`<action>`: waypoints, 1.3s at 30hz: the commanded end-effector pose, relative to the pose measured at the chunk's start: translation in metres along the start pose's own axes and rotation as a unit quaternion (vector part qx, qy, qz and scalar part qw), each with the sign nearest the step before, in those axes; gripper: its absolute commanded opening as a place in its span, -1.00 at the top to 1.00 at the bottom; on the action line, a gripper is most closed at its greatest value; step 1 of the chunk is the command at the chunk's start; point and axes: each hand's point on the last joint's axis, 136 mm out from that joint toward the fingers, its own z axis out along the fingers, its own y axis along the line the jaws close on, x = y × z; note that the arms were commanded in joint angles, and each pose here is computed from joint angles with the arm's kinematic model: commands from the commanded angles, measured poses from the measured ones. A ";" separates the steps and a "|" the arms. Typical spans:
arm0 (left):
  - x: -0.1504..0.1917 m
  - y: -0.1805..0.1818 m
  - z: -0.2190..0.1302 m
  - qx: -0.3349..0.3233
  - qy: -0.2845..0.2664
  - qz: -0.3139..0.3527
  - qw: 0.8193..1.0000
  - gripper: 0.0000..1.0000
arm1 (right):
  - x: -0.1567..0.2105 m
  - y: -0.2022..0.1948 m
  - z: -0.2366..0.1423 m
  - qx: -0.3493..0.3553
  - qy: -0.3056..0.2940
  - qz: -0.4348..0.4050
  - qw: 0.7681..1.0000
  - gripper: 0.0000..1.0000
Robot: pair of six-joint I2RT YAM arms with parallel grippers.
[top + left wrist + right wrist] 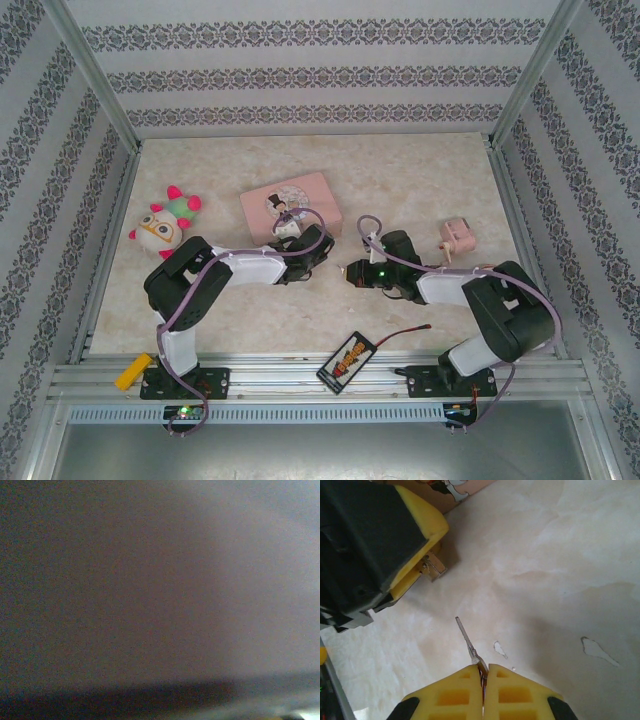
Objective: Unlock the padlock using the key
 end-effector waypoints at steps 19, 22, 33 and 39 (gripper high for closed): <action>0.027 -0.065 -0.001 0.146 0.075 -0.064 0.984 0.91 | -0.019 -0.006 0.025 0.005 -0.060 0.018 0.998 1.00; 0.028 -0.064 0.000 0.144 0.076 -0.064 0.985 0.91 | -0.023 -0.002 0.026 -0.005 -0.063 0.017 0.998 1.00; 0.028 -0.065 0.001 0.143 0.074 -0.061 0.985 0.90 | -0.018 -0.003 0.019 -0.007 -0.069 0.018 0.997 1.00; 0.029 -0.064 0.002 0.143 0.075 -0.061 0.985 0.90 | -0.017 -0.002 0.014 -0.006 -0.075 0.014 0.997 1.00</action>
